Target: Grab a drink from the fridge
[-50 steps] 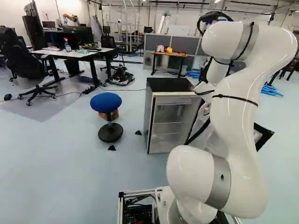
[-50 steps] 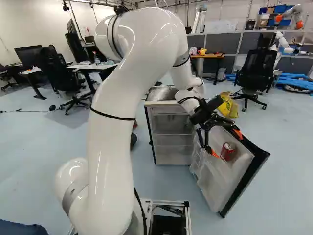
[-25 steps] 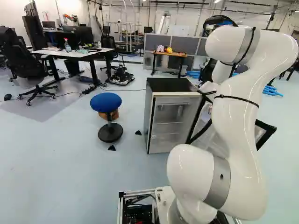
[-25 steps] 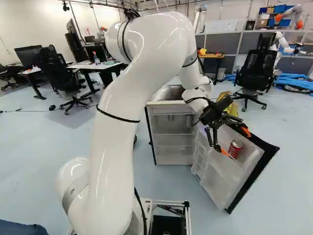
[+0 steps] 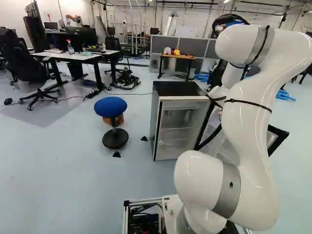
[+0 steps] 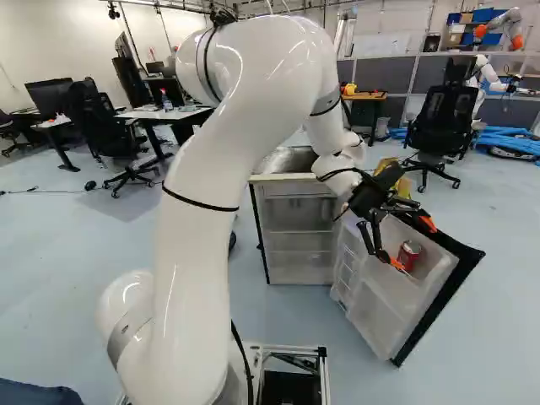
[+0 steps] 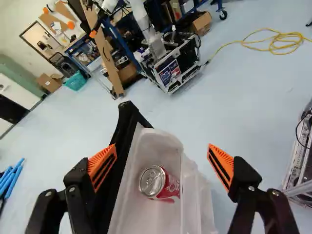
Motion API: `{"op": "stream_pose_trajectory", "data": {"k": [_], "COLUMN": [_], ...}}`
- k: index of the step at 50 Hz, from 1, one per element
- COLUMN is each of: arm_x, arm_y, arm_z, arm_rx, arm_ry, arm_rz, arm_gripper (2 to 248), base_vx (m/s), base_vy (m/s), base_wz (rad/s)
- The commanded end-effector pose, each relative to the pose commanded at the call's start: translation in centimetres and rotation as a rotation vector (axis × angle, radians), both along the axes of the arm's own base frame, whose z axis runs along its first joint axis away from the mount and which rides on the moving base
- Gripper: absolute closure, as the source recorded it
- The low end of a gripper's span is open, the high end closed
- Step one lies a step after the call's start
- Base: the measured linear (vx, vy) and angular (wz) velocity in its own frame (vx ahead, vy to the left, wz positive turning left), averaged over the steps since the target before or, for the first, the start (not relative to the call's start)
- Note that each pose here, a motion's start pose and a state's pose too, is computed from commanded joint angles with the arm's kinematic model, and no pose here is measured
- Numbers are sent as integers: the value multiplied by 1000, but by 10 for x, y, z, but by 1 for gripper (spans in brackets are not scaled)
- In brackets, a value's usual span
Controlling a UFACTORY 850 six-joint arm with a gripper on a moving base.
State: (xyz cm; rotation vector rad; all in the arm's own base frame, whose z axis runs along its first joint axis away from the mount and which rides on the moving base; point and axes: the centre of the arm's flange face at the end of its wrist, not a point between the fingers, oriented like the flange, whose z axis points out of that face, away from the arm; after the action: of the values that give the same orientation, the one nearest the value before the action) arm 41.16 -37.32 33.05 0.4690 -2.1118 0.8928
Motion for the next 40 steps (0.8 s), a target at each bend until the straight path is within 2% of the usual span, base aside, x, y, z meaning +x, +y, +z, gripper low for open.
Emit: {"op": "stream_pose_trajectory", "data": {"k": [20,40], "arm_x": [-24,-45], "arm_y": [12,34], "arm_z": [6,14], "arm_rx": [-44,-88], "arm_ry": [90,173], "arm_rz": [179,384], "arm_gripper": [3,3], "base_vx": [0,0], "base_vy": [0,0], "base_wz": [0,0]}}
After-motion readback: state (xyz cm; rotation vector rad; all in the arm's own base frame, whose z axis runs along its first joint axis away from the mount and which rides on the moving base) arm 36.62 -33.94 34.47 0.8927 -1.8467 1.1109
